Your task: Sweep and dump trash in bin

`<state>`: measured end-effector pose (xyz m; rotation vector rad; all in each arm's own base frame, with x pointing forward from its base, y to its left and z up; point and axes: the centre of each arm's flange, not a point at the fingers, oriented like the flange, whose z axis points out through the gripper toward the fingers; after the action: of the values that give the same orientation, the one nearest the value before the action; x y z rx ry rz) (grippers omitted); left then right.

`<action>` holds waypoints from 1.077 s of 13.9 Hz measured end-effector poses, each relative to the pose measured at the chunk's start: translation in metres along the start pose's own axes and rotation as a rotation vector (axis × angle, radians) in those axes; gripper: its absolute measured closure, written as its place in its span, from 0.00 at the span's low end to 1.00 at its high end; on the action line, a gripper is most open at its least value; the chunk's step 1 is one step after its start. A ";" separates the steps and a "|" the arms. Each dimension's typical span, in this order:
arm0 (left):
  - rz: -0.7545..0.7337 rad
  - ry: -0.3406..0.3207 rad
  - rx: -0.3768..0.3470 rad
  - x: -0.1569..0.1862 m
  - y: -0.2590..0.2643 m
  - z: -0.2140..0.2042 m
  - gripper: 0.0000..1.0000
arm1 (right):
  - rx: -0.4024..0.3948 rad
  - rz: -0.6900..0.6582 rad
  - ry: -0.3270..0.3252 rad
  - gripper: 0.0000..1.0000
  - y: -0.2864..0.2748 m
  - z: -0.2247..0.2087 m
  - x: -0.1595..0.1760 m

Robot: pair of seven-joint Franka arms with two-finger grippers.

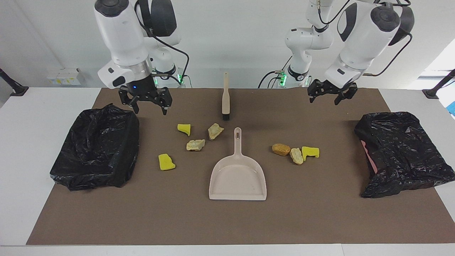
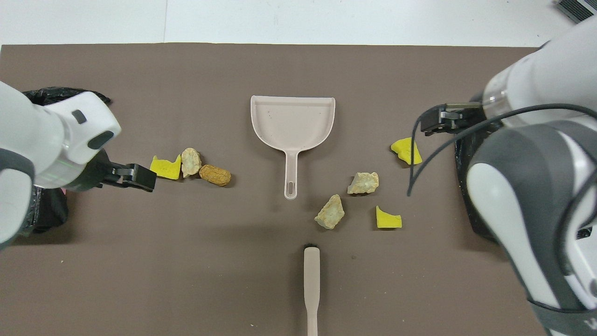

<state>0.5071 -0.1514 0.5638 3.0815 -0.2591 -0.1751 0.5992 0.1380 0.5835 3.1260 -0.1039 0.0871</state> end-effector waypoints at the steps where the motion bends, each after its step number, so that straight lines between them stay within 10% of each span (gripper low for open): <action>1: 0.012 -0.001 -0.003 -0.011 0.018 0.011 0.00 | 0.002 0.001 0.002 0.00 -0.019 0.009 0.000; 8: 0.098 -0.052 0.017 -0.100 0.138 0.142 0.00 | 0.020 0.034 0.012 0.00 -0.130 0.064 -0.012; 15: 0.058 0.059 -0.039 -0.207 0.273 0.238 0.00 | 0.026 0.053 -0.001 0.00 -0.198 0.133 -0.019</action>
<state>0.2317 -0.3931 0.3644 3.0307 -0.3372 -0.0859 0.6011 0.3352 0.4480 3.1492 -0.1879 0.0886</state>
